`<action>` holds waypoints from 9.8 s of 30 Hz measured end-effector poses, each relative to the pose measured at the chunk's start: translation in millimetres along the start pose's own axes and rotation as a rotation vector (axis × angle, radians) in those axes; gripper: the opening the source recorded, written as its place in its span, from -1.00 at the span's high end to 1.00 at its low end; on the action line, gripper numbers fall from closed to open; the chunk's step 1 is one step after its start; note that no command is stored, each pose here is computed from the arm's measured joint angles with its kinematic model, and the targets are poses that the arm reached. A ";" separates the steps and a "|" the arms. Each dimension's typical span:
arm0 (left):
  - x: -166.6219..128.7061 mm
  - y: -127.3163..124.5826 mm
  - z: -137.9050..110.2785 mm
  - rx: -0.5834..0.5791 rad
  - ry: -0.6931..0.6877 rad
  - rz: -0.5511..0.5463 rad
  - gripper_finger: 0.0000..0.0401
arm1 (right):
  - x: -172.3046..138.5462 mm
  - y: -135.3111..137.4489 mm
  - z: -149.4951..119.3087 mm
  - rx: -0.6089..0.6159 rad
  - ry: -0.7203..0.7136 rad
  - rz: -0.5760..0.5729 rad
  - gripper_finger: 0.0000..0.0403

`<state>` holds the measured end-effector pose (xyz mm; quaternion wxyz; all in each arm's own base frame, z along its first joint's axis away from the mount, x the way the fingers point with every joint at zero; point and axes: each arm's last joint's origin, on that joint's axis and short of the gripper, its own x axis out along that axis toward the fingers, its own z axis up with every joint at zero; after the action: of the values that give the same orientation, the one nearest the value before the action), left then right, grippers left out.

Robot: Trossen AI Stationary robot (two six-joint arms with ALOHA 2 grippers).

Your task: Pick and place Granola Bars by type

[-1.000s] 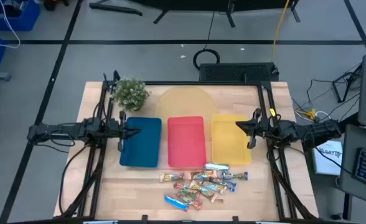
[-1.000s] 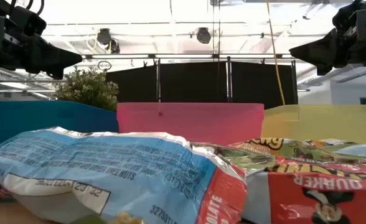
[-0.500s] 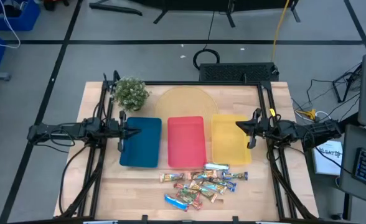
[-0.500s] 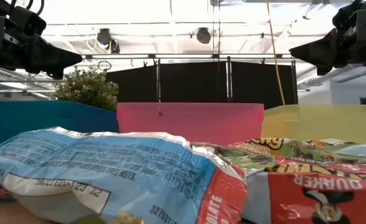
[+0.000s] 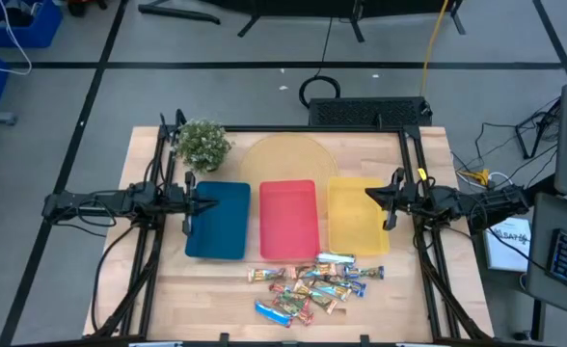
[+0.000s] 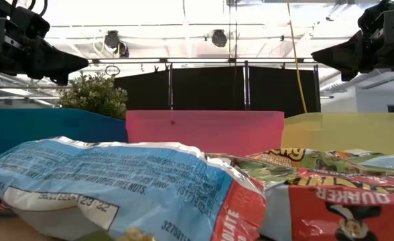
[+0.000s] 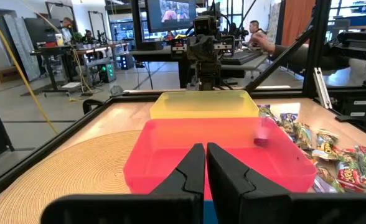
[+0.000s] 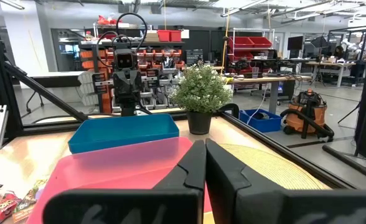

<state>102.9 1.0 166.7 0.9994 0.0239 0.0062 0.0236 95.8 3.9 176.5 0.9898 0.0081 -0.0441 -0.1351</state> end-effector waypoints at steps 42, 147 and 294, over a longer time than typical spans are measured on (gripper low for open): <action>0.0 0.0 0.0 0.000 0.000 0.000 0.87 | 0.0 0.0 0.0 0.000 0.000 0.000 1.00; -0.2 0.3 6.0 -0.079 -0.062 0.001 0.87 | 62.0 28.7 97.5 -0.142 0.399 -0.024 1.00; -0.7 4.3 9.7 -0.142 -0.105 0.130 0.87 | 162.0 98.3 64.7 0.686 0.743 0.059 0.88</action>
<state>102.1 4.8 176.6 0.9939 -0.0456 -0.0492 0.0873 271.7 54.9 257.4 0.8823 0.3792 0.2690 -0.0730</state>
